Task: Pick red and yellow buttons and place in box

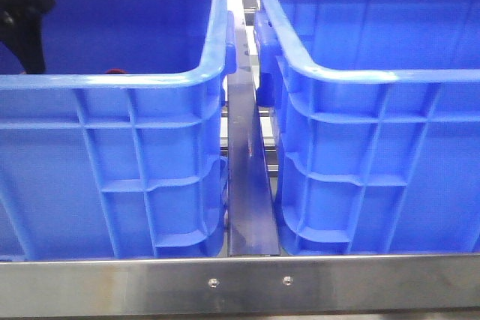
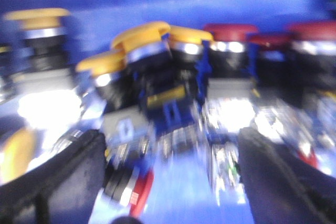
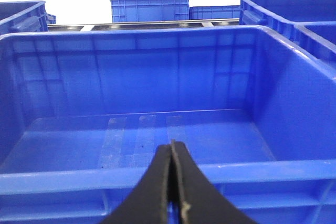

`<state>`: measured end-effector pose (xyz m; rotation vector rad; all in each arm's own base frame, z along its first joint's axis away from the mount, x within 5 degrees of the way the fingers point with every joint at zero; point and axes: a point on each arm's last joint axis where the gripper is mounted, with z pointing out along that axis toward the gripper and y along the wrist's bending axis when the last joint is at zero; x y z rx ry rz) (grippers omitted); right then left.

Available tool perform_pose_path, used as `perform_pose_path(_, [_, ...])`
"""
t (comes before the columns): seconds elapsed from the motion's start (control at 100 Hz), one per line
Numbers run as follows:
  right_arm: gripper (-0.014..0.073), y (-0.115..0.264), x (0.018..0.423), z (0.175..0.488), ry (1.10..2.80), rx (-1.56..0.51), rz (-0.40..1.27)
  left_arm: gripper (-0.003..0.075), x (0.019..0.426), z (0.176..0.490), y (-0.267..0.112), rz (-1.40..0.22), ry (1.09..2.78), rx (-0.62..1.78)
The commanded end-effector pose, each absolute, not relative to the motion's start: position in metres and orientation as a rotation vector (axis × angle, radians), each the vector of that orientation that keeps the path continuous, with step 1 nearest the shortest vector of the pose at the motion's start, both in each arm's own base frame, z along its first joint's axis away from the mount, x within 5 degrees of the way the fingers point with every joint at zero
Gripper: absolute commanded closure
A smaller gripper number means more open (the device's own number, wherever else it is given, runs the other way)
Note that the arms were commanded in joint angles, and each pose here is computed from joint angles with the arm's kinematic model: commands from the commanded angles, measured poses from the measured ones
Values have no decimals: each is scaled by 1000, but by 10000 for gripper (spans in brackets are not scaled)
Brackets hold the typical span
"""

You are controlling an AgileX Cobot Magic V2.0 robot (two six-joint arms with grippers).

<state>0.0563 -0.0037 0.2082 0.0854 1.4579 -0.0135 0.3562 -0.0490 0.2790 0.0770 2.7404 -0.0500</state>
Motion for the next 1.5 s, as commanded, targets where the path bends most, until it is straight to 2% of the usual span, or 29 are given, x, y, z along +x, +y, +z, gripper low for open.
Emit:
perform_pose_path(0.0, [656, -3, 54, 214, 1371, 62, -23, 227, 363, 295, -53, -79, 2673, 55])
perform_pose_path(0.2, [656, -3, 54, 214, 1371, 62, -23, 253, 374, 280, -55, -75, 2714, 47])
perform_pose_path(0.37, [656, -3, 54, 214, 1371, 62, -23, 369, 376, 276, -55, -74, 2725, 47])
perform_pose_path(0.52, [656, -3, 54, 214, 1371, 62, -23, 521, 376, 276, -55, -74, 2725, 47])
perform_pose_path(0.66, [656, -3, 54, 214, 1371, 62, -23, 607, 377, 276, -55, -75, 2716, 47])
perform_pose_path(0.83, [656, -3, 54, 214, 1371, 62, -23, 618, 371, 289, -54, -84, 2660, 46])
perform_pose_path(0.96, [656, -3, 54, 214, 1371, 62, -23, 618, 357, 309, -53, -113, 2551, 37])
perform_pose_path(1.25, [656, -3, 54, 214, 1371, 62, -23, 618, 292, 349, -44, -177, 2255, 15])
perform_pose_path(1.49, [656, -3, 54, 214, 1371, 62, -23, 618, 238, 359, -37, -206, 2140, 3])
